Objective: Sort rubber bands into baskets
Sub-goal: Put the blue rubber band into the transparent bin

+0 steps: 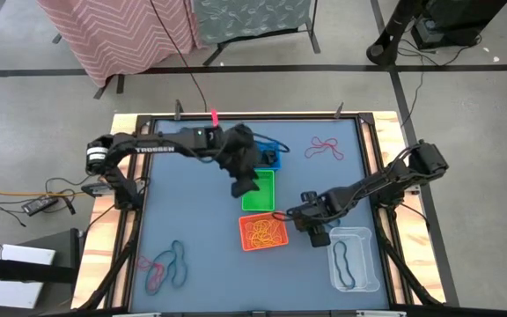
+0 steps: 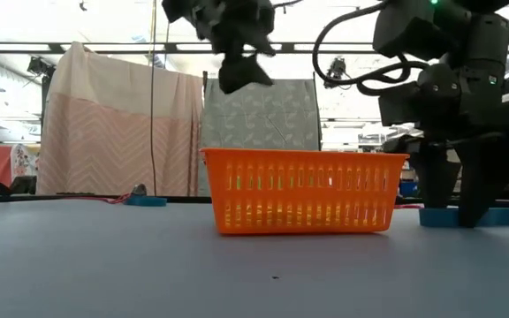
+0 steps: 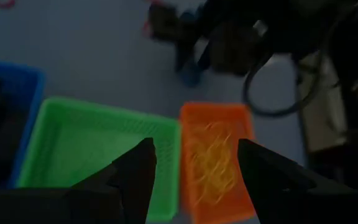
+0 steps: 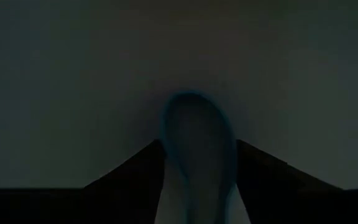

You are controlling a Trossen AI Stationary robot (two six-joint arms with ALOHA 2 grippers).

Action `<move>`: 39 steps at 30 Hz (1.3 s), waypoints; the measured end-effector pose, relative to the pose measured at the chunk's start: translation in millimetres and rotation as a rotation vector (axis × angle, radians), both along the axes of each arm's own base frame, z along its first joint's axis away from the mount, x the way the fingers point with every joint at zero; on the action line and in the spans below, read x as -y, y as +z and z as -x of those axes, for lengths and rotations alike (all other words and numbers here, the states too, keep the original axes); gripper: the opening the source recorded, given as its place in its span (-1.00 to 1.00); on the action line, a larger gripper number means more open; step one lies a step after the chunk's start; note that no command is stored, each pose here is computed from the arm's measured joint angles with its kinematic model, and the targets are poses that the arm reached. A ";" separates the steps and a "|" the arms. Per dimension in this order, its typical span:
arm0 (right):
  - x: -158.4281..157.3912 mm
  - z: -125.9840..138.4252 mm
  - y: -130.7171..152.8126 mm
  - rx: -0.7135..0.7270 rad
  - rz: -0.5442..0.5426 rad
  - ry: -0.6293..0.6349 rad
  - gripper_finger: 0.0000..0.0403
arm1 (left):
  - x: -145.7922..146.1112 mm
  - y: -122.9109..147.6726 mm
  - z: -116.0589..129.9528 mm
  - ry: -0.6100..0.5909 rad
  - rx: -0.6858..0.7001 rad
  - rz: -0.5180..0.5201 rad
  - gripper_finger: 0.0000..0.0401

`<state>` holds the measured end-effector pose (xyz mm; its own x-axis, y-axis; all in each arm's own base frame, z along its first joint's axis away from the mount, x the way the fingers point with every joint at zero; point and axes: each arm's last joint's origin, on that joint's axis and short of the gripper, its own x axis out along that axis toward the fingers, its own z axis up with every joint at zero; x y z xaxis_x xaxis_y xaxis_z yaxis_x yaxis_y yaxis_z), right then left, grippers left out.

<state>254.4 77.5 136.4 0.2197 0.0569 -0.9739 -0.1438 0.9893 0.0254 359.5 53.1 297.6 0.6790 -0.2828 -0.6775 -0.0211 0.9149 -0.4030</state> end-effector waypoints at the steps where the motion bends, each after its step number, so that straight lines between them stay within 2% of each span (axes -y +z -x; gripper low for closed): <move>1: -0.3 0.5 -1.0 0.007 0.001 0.005 -0.04 | 3.6 2.0 -2.4 0.007 0.020 0.013 0.14; 4: -1.6 -0.6 -1.6 0.041 0.026 -0.017 -0.24 | 10.5 16.9 -3.2 0.023 0.062 0.042 0.14; 8: 2.2 -10.5 4.4 0.112 0.066 -0.050 -0.84 | 17.4 54.1 17.6 0.059 0.152 0.045 0.14; 9: 3.9 -14.6 9.4 0.136 0.066 -0.054 -0.90 | 18.3 63.4 26.3 0.073 0.171 0.030 0.14; 16: 15.2 -29.8 74.8 0.350 0.043 -0.136 -0.94 | 25.3 124.0 107.9 0.291 0.293 -0.152 0.14; 20: 21.5 -18.2 111.7 0.469 0.019 -0.262 -0.94 | 43.6 135.6 141.2 0.337 0.408 -0.179 0.14; 24: 23.0 -1.2 135.9 0.538 -0.113 -0.416 -0.94 | 73.7 117.0 158.2 0.269 0.558 -0.081 0.14; 30: 1.9 20.1 154.8 0.537 -0.375 -0.568 -0.94 | 113.1 49.1 158.8 0.248 0.769 0.108 0.14; 35: -37.1 41.2 159.2 0.402 -0.609 -0.620 -0.94 | 126.7 -1.6 150.4 0.272 0.795 0.269 0.14; 39: -66.4 64.2 153.6 0.253 -0.656 -0.663 -0.94 | 132.2 -14.0 146.0 0.280 0.772 0.320 0.14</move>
<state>190.2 143.9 290.1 0.6020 0.3618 -0.7118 0.3613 0.6715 0.6469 213.5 -79.1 283.6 0.9874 -0.1347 0.0825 0.1563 0.7580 -0.6332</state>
